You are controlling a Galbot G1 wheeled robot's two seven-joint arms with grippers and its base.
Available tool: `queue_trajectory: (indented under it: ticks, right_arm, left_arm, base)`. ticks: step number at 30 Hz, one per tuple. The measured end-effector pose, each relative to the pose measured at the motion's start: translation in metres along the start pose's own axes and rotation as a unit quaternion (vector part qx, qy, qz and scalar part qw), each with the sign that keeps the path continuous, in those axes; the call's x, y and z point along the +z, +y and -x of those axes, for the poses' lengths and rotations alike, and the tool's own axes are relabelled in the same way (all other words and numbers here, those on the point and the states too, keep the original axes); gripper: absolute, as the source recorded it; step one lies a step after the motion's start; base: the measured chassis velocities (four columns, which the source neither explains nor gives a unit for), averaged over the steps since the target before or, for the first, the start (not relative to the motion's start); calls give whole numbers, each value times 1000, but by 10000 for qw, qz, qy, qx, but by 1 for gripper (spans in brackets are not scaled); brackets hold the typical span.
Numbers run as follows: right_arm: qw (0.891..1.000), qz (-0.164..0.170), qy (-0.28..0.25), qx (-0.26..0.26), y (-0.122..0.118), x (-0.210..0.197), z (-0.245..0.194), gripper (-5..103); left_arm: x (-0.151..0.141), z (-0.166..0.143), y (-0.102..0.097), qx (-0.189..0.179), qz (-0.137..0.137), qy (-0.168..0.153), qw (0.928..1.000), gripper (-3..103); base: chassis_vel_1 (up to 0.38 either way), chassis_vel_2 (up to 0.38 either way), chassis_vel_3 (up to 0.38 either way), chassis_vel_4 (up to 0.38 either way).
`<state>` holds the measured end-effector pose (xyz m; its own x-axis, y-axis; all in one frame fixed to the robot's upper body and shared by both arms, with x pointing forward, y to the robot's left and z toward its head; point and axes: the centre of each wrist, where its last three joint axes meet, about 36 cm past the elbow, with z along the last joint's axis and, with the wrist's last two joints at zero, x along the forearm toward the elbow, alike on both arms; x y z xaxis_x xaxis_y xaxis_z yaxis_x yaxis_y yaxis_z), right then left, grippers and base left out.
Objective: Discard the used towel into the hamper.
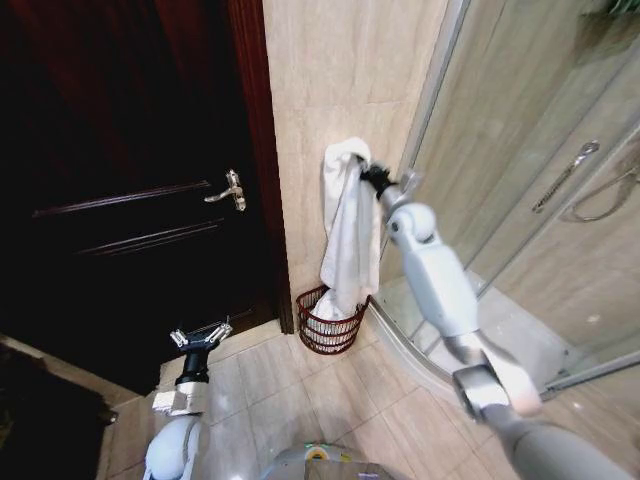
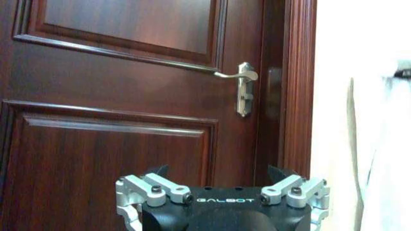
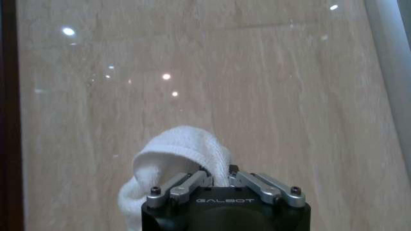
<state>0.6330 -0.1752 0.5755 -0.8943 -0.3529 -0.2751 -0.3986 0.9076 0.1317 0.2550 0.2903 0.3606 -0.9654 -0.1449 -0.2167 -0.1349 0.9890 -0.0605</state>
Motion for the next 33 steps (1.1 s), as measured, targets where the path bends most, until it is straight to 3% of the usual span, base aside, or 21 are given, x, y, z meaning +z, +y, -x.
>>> queue_trajectory:
  ticks: [3, 9, 12, 16, 23, 33]
  right_arm:
    - [9992, 399, -32, 47, 7, 10, -9, 8]
    - [9967, 723, 195, 328, -7, 43, -30, 8]
    - [9914, 1099, 432, 556, -15, 70, -47, 8]
    - [9877, 1260, 613, 697, -14, 96, -56, 8]
    - [9859, 1178, 886, 798, -18, 133, -68, 8]
    - [9763, 854, 1583, 1203, -54, 213, -115, 8]
  left_arm:
    - [2, 0, -3, 10, -17, 6, 10000, 100]
    - [4, -1, -9, 39, -65, 21, 10000, 100]
    - [6, -1, -13, 69, -71, 35, 9999, 100]
    - [6, -1, -14, 74, -60, 31, 9999, 100]
    - [2, -1, -11, 17, -16, -5, 10000, 100]
    - [3, -1, -16, 42, -53, 12, 10000, 100]
  base:
    - [0, 0, 0, 0]
    - [0, 0, 0, 0]
    - [0, 0, 0, 0]
    - [0, 0, 0, 0]
    - [0, 0, 0, 0]
    - [0, 0, 0, 0]
